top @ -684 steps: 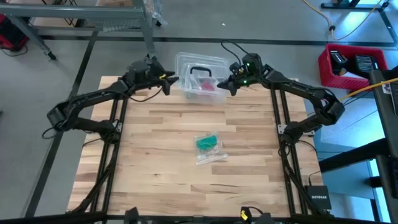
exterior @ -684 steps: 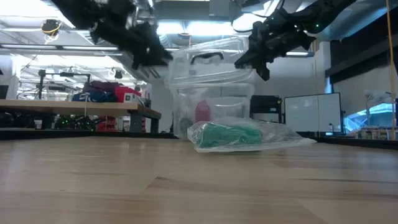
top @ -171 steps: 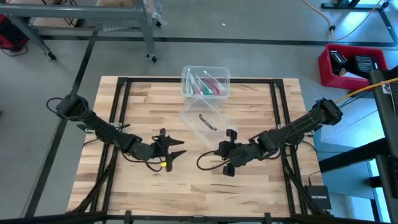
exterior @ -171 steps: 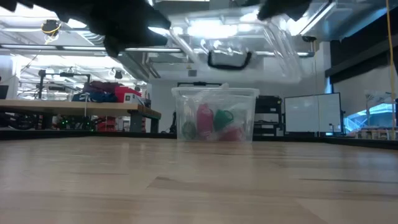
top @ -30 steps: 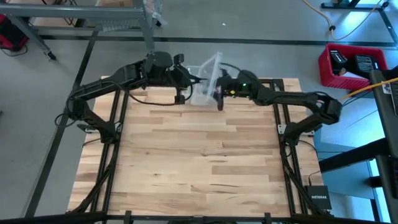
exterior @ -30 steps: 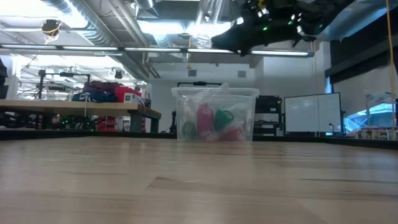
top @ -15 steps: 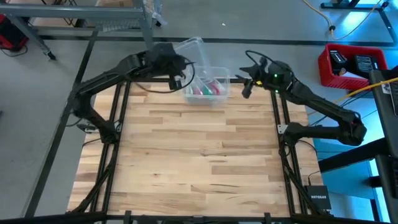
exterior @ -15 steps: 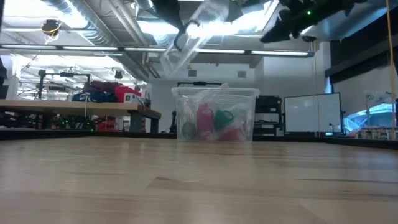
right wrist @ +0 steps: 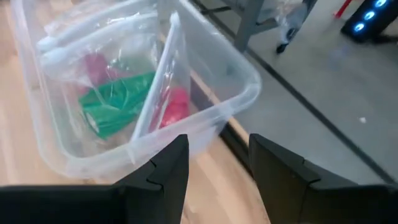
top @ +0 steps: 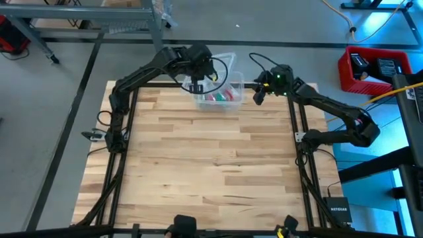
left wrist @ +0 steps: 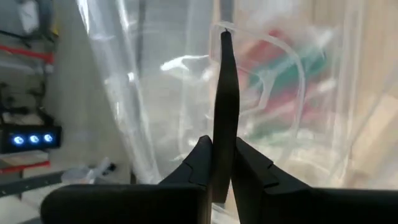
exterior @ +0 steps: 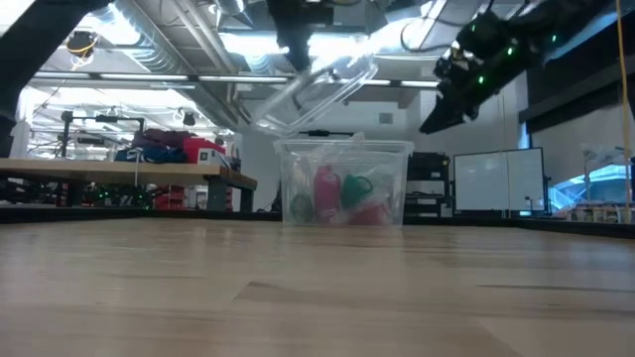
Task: Roll bandage
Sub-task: Close the transparent container
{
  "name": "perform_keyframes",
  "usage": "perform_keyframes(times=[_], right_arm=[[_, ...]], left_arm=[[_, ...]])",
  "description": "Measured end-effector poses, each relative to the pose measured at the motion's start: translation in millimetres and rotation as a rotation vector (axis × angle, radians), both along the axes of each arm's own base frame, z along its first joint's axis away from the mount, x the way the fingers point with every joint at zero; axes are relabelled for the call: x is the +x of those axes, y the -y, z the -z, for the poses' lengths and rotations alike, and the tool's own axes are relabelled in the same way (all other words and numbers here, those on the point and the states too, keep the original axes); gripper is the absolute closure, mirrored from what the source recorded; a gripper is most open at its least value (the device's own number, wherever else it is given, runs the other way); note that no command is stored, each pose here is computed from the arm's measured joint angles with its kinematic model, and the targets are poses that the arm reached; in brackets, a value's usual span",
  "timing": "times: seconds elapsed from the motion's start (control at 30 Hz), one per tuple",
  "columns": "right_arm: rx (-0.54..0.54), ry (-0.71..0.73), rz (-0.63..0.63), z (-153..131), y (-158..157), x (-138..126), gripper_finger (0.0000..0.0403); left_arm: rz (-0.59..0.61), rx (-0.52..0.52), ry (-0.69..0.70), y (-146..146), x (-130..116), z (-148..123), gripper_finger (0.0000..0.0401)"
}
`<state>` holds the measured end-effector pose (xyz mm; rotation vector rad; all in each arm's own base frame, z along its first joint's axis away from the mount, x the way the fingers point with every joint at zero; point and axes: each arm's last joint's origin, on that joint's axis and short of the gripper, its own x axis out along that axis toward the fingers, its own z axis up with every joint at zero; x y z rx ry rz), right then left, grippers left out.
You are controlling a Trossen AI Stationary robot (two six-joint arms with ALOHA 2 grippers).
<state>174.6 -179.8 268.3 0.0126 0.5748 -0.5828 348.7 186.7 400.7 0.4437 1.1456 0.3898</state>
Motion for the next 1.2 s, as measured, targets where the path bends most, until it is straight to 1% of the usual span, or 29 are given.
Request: perform_keyframes(times=[0.1, 0.17, 0.27, 0.37, 0.5, 0.57, 0.67, 0.77, 0.83, 0.93, 1.07, 1.2], right_arm=[[0.035, 0.023, -0.006, 18, 5, 4, 0.0233], [0.059, 0.038, -0.012, 28, 6, 7, 0.0233], [0.095, 0.059, -0.041, 37, 8, 14, 0.0233], [0.117, 0.067, -0.039, 44, 12, 20, 0.0233], [0.122, 0.067, -0.038, 48, 15, 23, 0.0233], [0.124, 0.068, -0.035, 49, 16, 23, 0.0233], [0.117, 0.074, -0.035, 48, 17, 23, 0.0233], [0.114, 0.083, -0.044, 48, 17, 24, 0.0233], [0.113, 0.086, -0.047, 48, 17, 24, 0.0233], [0.117, 0.088, -0.053, 48, 17, 24, 0.0233], [0.123, 0.087, -0.055, 48, 16, 24, 0.0233], [0.138, 0.095, -0.052, 49, 16, 24, 0.0233]], left_arm=[[0.005, 0.020, 0.056, 0, 2, -7, 0.0375], [0.010, 0.005, 0.073, 0, 3, -6, 0.0372], [0.015, -0.042, 0.072, -6, 12, 7, 0.0368], [0.001, -0.066, 0.051, -11, 20, 20, 0.0366], [-0.019, -0.082, 0.017, -13, 29, 35, 0.0365], [-0.033, -0.071, -0.004, -12, 33, 40, 0.0364], [-0.059, -0.029, -0.024, -11, 33, 41, 0.0364], [-0.066, -0.025, -0.020, -11, 33, 40, 0.0364], [-0.073, -0.044, -0.009, -13, 34, 42, 0.0364], [-0.042, -0.092, 0.030, -17, 41, 48, 0.0363], [-0.041, -0.102, 0.026, -19, 47, 57, 0.0363], [-0.065, -0.115, 0.046, -23, 49, 60, 0.0363]])
